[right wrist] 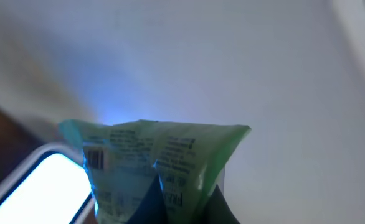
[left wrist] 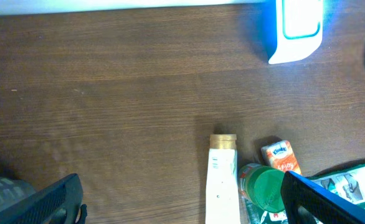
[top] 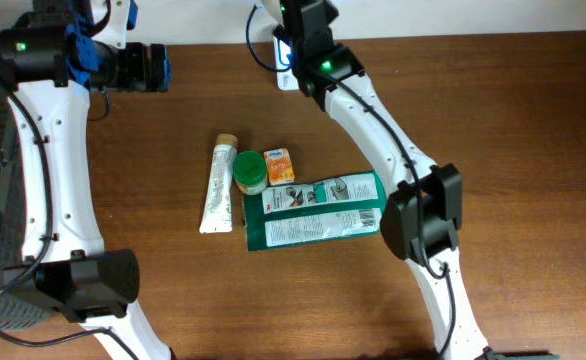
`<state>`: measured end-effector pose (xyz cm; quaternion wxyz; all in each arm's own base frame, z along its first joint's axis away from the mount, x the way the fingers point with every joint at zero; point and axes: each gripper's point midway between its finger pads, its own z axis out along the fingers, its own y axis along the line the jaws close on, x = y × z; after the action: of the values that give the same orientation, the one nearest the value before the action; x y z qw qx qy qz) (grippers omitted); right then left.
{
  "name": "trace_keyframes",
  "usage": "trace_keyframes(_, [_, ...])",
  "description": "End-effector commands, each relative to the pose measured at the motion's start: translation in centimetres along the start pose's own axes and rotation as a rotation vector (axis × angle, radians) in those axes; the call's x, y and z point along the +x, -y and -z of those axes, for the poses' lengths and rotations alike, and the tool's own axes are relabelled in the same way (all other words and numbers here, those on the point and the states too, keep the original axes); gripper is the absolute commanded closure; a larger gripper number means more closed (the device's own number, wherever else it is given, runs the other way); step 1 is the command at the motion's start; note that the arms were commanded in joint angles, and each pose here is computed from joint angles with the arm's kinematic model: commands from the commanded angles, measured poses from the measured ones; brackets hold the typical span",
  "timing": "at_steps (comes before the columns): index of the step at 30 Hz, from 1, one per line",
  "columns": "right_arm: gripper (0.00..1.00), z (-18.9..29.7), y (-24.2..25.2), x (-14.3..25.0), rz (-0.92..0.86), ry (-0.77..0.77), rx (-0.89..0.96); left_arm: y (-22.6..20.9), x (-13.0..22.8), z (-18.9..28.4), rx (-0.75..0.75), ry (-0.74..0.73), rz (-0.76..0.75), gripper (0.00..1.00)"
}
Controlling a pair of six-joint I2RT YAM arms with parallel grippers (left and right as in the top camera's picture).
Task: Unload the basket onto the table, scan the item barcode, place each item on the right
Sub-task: 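Hold the packet's barcode in front of the white scanner with the right gripper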
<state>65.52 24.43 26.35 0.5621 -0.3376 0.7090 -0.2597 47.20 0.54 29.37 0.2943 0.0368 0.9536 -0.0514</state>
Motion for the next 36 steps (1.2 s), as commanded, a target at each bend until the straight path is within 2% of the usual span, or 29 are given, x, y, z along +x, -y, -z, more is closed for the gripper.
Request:
trace_keyframes(1, [0.96,-1.8,-1.6,0.8,0.214,0.003,0.037,0.2,-0.3,0.5,0.008,0.015,-0.020,0.01])
trace_keyframes(13, [0.96,-4.9,-2.4,2.4,0.176,0.060,0.143,0.3,-0.2,0.5,0.009,0.012,-0.019,0.01])
trace_keyframes(23, [0.96,-5.3,-3.7,4.0,0.265,0.019,0.121,0.3,-0.2,0.5,0.009,0.012,-0.019,0.01])
trace_keyframes(28, [0.96,-4.8,-2.2,3.5,0.249,0.007,0.173,0.3,-0.2,0.5,0.009,0.012,-0.019,0.01])
trace_keyframes(36, [0.96,-0.2,5.0,-1.0,-0.011,0.062,0.199,0.3,-0.2,0.5,0.009,0.012,-0.019,0.01])
